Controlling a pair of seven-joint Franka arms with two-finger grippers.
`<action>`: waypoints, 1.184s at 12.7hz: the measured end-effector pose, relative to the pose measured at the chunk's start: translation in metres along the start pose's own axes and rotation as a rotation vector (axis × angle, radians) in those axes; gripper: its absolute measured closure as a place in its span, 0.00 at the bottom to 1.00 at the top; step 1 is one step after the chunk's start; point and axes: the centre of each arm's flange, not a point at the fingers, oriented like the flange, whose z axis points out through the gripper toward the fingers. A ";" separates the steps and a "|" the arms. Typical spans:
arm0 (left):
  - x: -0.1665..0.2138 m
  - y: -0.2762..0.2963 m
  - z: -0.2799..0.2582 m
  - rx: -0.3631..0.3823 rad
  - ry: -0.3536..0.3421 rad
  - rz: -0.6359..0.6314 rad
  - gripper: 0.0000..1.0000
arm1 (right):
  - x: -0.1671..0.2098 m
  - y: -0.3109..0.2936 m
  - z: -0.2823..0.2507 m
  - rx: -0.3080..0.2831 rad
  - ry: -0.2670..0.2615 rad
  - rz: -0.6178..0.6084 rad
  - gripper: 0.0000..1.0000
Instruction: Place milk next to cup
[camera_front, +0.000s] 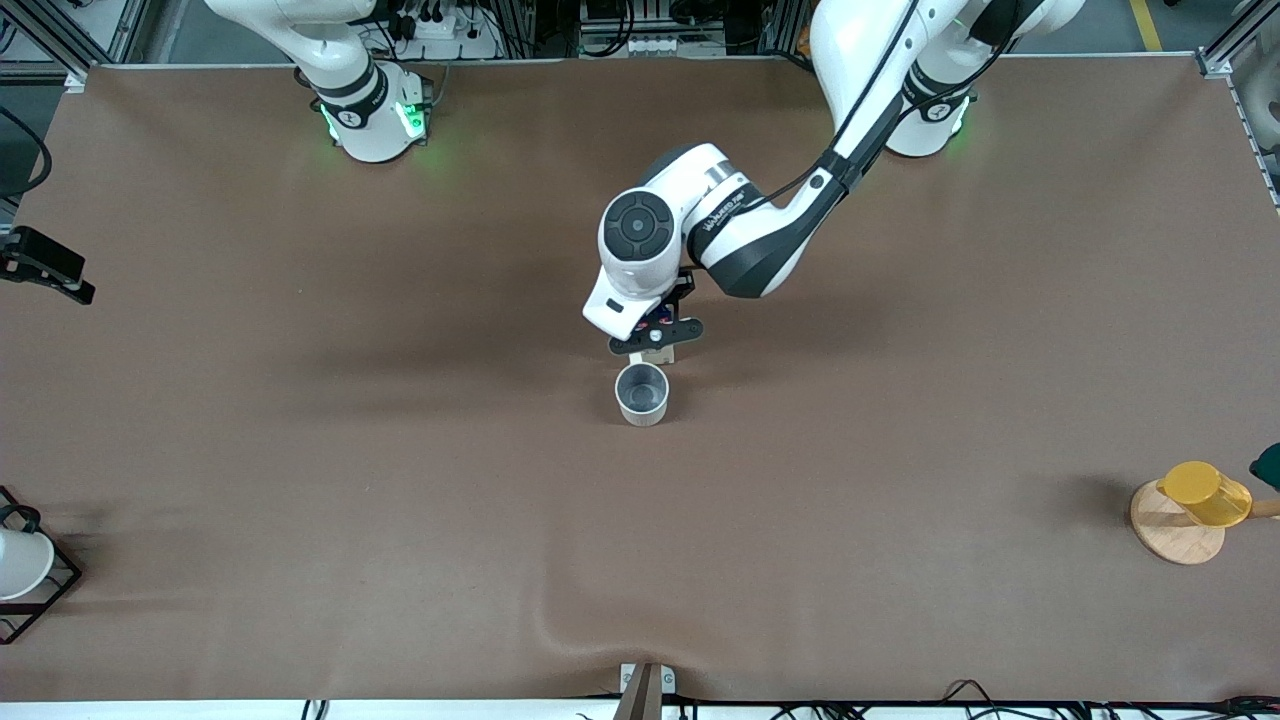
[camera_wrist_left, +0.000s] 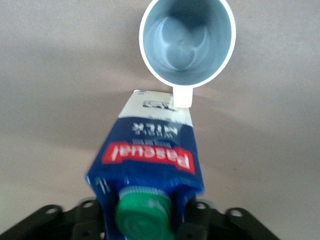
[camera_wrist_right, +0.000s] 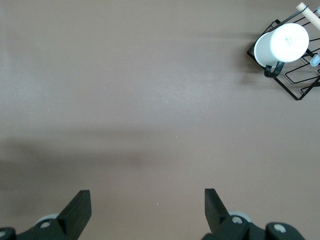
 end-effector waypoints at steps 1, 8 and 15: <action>-0.002 0.002 -0.007 -0.010 0.007 0.004 0.26 | 0.000 0.000 0.000 0.000 -0.002 0.000 0.00; -0.035 -0.028 -0.127 -0.014 0.072 0.004 0.00 | -0.001 0.000 0.002 0.002 -0.012 0.000 0.00; 0.066 -0.187 -0.252 -0.059 0.186 -0.117 0.00 | -0.002 0.000 0.003 0.003 -0.016 0.001 0.00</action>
